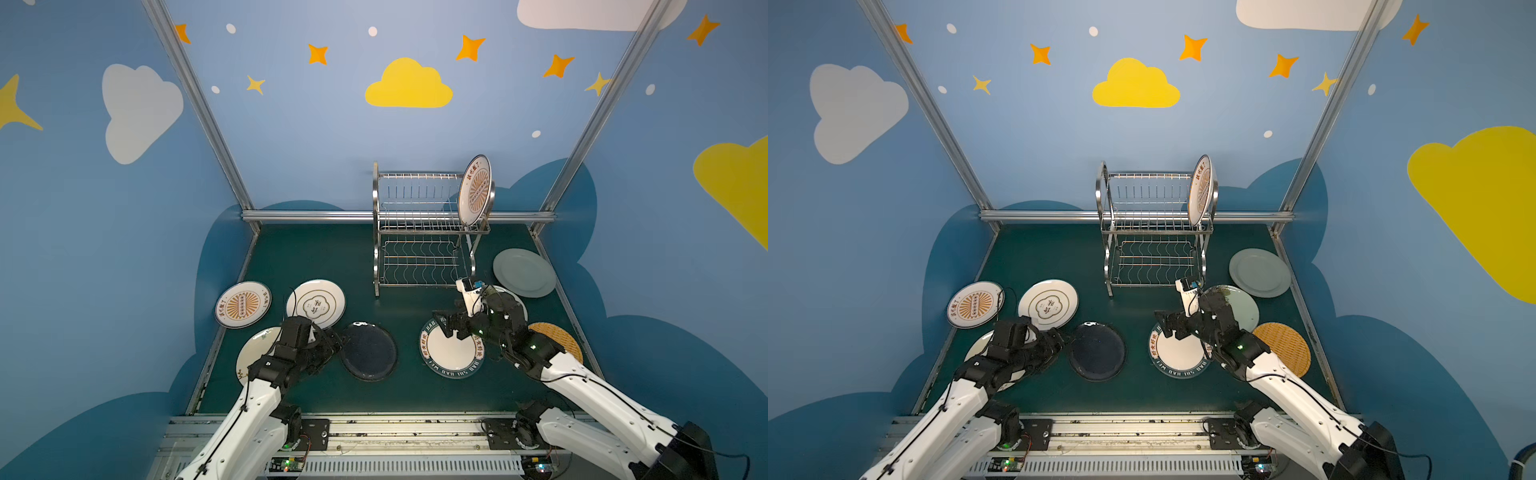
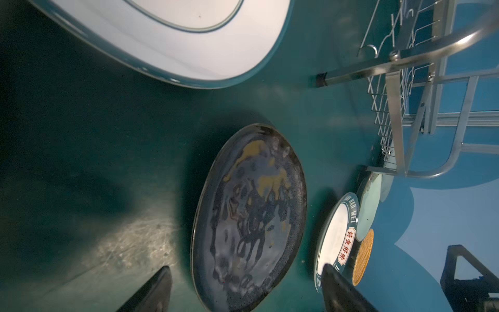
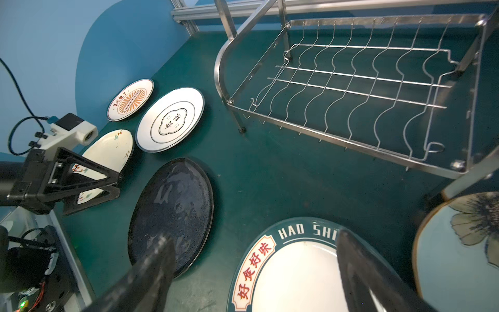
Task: Load plates into a dish rack
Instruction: Move the plate at the center of the table.
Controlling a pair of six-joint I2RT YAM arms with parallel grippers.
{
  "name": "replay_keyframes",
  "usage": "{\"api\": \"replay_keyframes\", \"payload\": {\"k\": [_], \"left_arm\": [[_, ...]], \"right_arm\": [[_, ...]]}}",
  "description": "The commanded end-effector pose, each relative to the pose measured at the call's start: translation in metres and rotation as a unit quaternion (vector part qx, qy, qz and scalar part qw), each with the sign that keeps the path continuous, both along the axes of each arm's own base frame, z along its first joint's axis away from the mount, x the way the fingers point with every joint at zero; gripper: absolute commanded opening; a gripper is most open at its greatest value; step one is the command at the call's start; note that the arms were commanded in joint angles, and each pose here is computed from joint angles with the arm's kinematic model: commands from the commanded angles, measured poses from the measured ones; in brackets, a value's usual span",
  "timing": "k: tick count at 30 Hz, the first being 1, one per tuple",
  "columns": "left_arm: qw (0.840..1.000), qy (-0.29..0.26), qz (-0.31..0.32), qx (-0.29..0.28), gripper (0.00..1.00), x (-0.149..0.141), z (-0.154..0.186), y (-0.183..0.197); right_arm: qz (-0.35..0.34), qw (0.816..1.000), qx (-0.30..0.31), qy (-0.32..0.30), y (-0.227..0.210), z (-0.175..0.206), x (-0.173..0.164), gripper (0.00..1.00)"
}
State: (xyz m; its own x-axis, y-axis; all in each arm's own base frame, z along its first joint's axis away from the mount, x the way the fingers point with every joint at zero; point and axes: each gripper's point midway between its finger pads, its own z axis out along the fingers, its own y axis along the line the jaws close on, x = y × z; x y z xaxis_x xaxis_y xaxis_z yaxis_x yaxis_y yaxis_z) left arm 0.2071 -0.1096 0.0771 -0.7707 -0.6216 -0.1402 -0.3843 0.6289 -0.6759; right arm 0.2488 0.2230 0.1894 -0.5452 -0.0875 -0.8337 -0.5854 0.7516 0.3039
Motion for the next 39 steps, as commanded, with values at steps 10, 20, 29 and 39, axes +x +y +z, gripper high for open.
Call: {"api": "replay_keyframes", "payload": {"k": [10, 20, 29, 39], "left_arm": [[0.999, 0.021, -0.019, -0.029, 0.56, 0.007, -0.038, -0.015], [0.998, 0.057, -0.024, -0.024, 0.49, -0.006, -0.063, -0.013], [0.996, 0.080, -0.029, -0.030, 0.39, -0.013, -0.080, -0.016], [0.992, 0.083, -0.062, -0.065, 0.38, -0.003, -0.091, -0.034]], "right_arm": [[0.048, 0.998, 0.015, 0.048, 0.028, -0.017, 0.000, 0.91], [0.066, 0.997, 0.025, 0.040, 0.034, -0.016, -0.007, 0.91], [0.068, 0.997, 0.029, 0.029, 0.034, -0.009, -0.010, 0.91], [0.067, 0.997, 0.024, 0.025, 0.034, -0.011, -0.009, 0.91]]}}
